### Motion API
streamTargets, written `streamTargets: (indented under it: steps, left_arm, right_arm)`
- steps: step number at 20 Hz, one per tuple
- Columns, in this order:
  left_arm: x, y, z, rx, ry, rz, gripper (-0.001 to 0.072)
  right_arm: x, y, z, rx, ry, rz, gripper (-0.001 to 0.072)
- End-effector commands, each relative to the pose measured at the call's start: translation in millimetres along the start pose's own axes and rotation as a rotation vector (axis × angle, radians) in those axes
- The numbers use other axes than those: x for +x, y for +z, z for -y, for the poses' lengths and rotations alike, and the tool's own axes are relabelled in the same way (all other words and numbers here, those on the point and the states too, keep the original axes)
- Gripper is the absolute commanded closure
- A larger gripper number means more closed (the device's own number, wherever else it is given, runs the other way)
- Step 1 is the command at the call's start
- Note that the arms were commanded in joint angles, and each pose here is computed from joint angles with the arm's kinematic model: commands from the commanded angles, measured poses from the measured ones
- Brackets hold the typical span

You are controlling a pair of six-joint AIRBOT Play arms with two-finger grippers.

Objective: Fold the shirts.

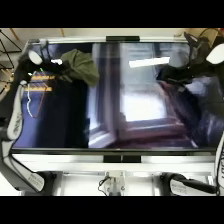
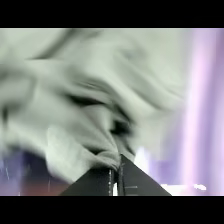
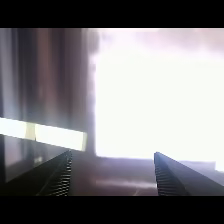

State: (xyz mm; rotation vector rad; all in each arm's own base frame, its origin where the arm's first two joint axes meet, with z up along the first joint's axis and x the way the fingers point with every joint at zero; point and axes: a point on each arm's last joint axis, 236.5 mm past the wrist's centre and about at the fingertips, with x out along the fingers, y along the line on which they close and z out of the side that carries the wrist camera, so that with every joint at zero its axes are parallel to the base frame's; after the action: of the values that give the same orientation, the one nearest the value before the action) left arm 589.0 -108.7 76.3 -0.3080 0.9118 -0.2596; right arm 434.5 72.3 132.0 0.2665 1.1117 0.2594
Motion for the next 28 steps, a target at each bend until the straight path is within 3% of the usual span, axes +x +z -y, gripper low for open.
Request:
streamTargets:
  steps: [1, 5, 7, 9, 12, 16, 22, 25, 28]
  left_arm:
    - [-142.6, 41.1, 118.3, 0.302, -0.125, 0.252, 0.0672]
    - [-336.1, 10.9, 264.9, 0.462, -0.381, 0.547, 0.0672]
    - [-388.2, -16.4, 293.3, 0.475, -0.449, 0.589, 0.0672]
    - [-401.9, -38.6, 295.0, 0.480, -0.432, 0.554, 0.0672]
    - [-360.6, -76.9, 254.8, 0.489, -0.246, 0.327, 0.0672]
    - [-281.0, -129.9, 191.7, 0.522, -0.011, 0.040, 0.0671]
    - [-194.6, -201.0, 146.3, 0.526, 0.088, -0.197, 0.0671]
    - [-178.8, -217.0, 135.4, 0.522, 0.106, -0.238, 0.0671]
    - [-176.7, -220.1, 133.0, 0.521, 0.111, -0.248, 0.0671]
  right_arm:
    - [-35.5, -8.8, 2.3, -0.062, -0.060, 0.024, 0.0094]
    - [-134.9, -10.8, 10.2, -0.141, -0.234, 0.240, 0.0094]
    - [-189.4, -21.9, 19.5, -0.163, -0.346, 0.346, 0.0093]
    - [-229.1, -45.2, 23.2, -0.178, -0.415, 0.390, 0.0093]
    - [-239.6, -89.4, 21.6, -0.161, -0.414, 0.302, 0.0093]
    - [-155.3, -136.1, 20.3, -0.113, -0.278, 0.031, 0.0093]
    - [13.6, -269.7, -9.2, 0.128, 0.116, -0.380, 0.0093]
    - [50.8, -332.8, -6.9, 0.142, 0.118, -0.503, 0.0092]
    - [68.2, -348.8, -2.7, 0.125, 0.081, -0.500, 0.0092]
